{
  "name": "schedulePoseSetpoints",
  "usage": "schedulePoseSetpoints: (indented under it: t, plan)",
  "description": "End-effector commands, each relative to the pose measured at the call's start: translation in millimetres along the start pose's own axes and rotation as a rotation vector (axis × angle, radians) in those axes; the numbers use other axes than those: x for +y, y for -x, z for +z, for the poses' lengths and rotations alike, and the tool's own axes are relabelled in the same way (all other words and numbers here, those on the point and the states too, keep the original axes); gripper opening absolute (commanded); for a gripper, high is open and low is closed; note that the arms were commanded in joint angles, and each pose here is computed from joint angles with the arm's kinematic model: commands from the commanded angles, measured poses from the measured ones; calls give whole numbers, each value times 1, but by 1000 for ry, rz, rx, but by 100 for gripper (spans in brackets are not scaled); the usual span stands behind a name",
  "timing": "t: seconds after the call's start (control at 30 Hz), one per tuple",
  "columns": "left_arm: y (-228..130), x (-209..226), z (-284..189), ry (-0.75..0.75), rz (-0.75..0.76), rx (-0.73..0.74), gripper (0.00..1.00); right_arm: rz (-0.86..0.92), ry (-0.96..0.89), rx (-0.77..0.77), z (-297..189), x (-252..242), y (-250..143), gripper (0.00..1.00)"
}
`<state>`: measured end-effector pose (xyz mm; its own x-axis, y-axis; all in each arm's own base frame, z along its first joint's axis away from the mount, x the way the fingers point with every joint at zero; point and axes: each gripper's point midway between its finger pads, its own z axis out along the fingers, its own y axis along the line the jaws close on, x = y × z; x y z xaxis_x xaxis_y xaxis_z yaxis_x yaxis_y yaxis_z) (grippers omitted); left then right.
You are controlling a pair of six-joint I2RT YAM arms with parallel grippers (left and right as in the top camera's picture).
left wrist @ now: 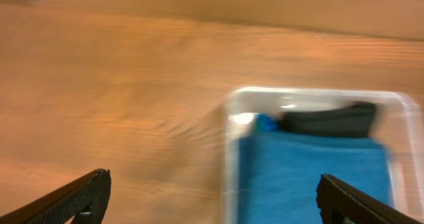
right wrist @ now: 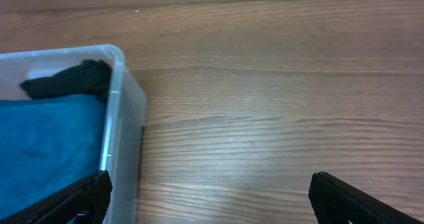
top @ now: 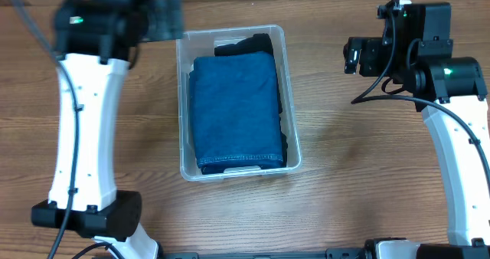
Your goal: Pack container
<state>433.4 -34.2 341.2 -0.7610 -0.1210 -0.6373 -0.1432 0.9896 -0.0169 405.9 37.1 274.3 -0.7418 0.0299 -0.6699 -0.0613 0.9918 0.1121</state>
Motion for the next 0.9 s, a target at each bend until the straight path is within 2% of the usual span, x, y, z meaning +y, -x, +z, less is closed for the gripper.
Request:
schedulePoseSetpoints:
  t: [0.0,0.1,0.23,0.33,0.37,0.47,0.6,0.7,0.8,0.87]
  plan:
    - [-24,40,20,73,-55,137,100,-7,56,28,-3,11,-7,100]
    - [-24,51,-1,66,-83,116,100,51,-8,83,-16,1,-26,100]
    - [-34,58,-61,45,-76,8,100,48,-11,-30,-60,2,-35,100]
    - [-67,66,-99,27,-80,-82,100,40,-8,-113,-84,0,-67,100]
    - [-88,70,-108,22,-84,-116,100,39,-7,-127,-88,0,-80,100]
    - [-148,80,-111,16,-97,-188,100,62,-5,-129,-94,-3,-119,100]
    - [-213,98,-99,58,-121,-249,100,122,-9,-74,-95,-5,-146,100]
    - [-246,98,-84,53,-132,-183,100,125,-14,-41,-92,-5,-152,100]
    - [-278,102,-75,80,-113,-49,100,125,-14,-35,-91,-5,-152,100]
    - [-279,102,-73,81,-112,-42,100,125,-14,-34,-91,-5,-152,100]
